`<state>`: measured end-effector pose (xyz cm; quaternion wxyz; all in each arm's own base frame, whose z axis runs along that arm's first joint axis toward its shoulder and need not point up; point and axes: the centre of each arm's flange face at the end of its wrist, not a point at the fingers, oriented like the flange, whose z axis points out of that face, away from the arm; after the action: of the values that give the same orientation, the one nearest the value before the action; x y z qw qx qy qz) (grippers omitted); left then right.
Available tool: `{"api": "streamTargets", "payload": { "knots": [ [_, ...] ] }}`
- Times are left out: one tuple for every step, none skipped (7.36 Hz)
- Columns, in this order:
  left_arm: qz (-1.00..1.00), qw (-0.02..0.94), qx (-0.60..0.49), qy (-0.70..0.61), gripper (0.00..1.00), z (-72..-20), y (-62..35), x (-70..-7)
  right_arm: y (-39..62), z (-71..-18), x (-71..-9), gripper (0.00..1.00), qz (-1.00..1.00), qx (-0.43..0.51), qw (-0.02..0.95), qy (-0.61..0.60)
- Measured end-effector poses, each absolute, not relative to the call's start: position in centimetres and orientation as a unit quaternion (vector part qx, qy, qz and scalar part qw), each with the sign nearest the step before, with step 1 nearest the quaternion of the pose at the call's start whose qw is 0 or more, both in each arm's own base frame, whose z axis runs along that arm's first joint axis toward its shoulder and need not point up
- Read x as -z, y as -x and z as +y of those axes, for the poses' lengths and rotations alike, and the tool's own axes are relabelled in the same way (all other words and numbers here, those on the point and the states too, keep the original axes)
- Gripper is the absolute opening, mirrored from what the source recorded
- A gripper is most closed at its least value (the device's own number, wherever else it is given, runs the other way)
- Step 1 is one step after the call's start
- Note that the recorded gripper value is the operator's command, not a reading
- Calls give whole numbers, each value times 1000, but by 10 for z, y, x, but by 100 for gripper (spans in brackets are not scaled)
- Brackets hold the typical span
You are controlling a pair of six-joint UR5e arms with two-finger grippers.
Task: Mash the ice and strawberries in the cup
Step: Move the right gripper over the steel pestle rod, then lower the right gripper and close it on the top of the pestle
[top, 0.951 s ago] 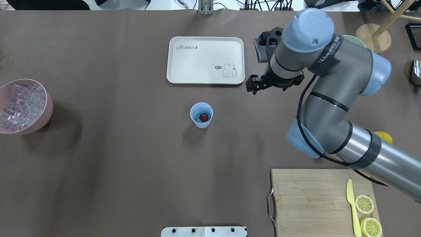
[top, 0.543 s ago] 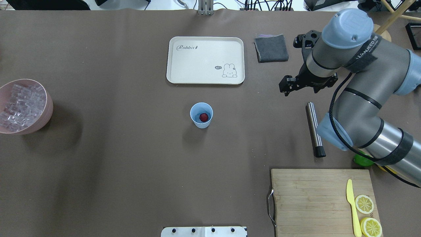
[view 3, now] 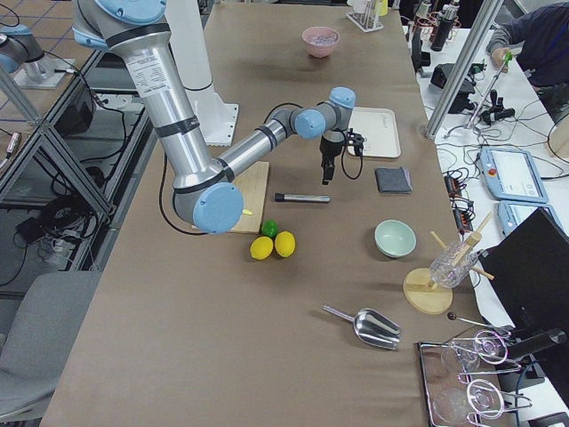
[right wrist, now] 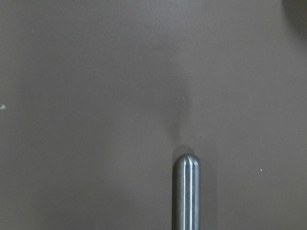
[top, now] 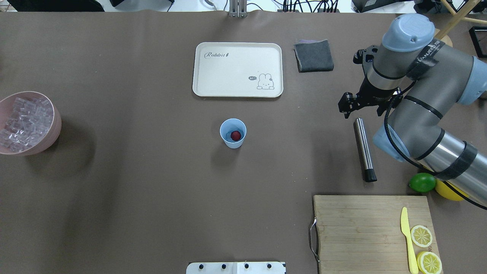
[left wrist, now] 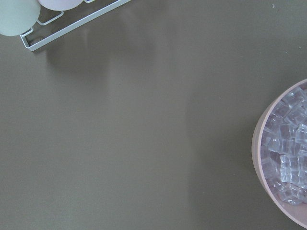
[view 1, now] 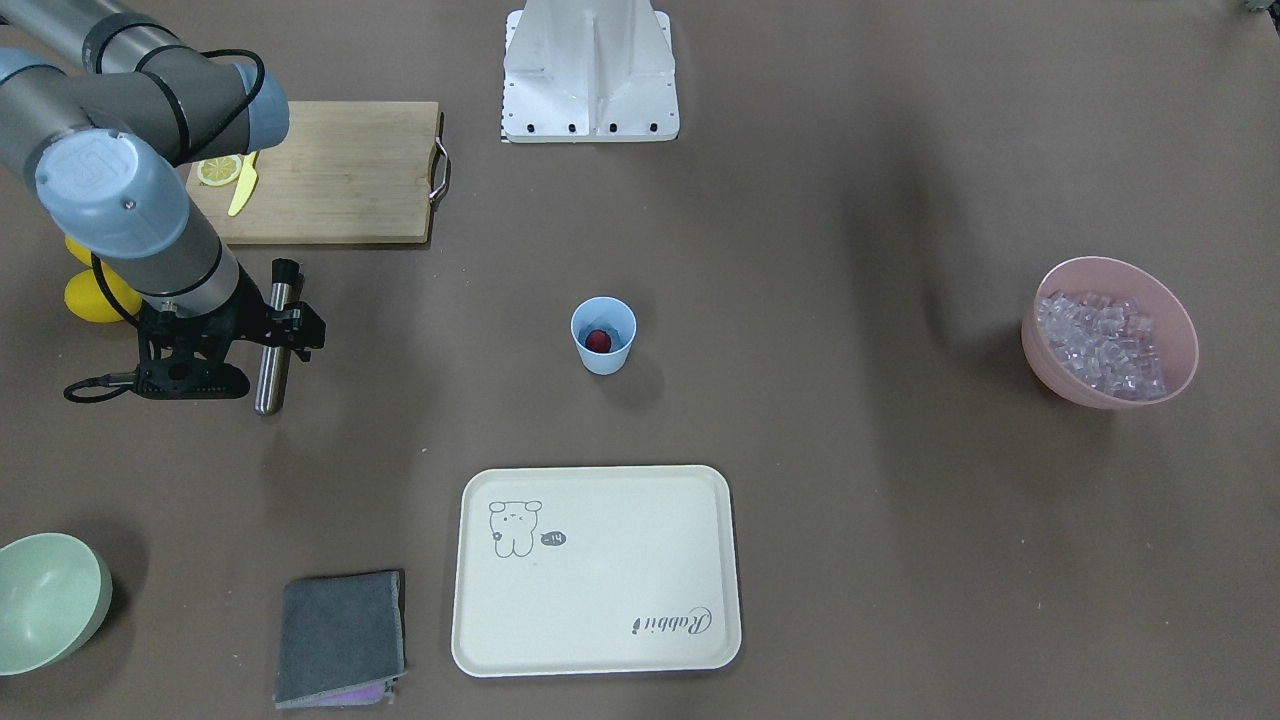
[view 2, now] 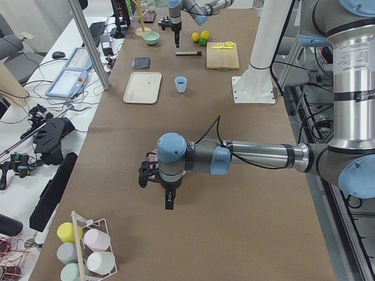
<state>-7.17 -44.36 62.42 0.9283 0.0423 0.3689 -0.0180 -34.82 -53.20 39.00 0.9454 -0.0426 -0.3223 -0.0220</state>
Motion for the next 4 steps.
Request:
{"api": "streamTargets", "payload": {
  "knots": [
    [368, 929, 17, -42, 99, -443, 72, -625, 351, -534, -405, 100, -327, 22, 943, 64],
    [367, 929, 18, -41, 100, -442, 72, -626, 351, -535, -415, 99, -332, 20, 939, 83],
    [366, 929, 18, -41, 99, -441, 72, -626, 351, -534, -426, 99, -333, 17, 938, 97],
    [366, 930, 18, -41, 99, -441, 72, -627, 351, -533, -438, 99, -332, 15, 937, 107]
  ]
}}
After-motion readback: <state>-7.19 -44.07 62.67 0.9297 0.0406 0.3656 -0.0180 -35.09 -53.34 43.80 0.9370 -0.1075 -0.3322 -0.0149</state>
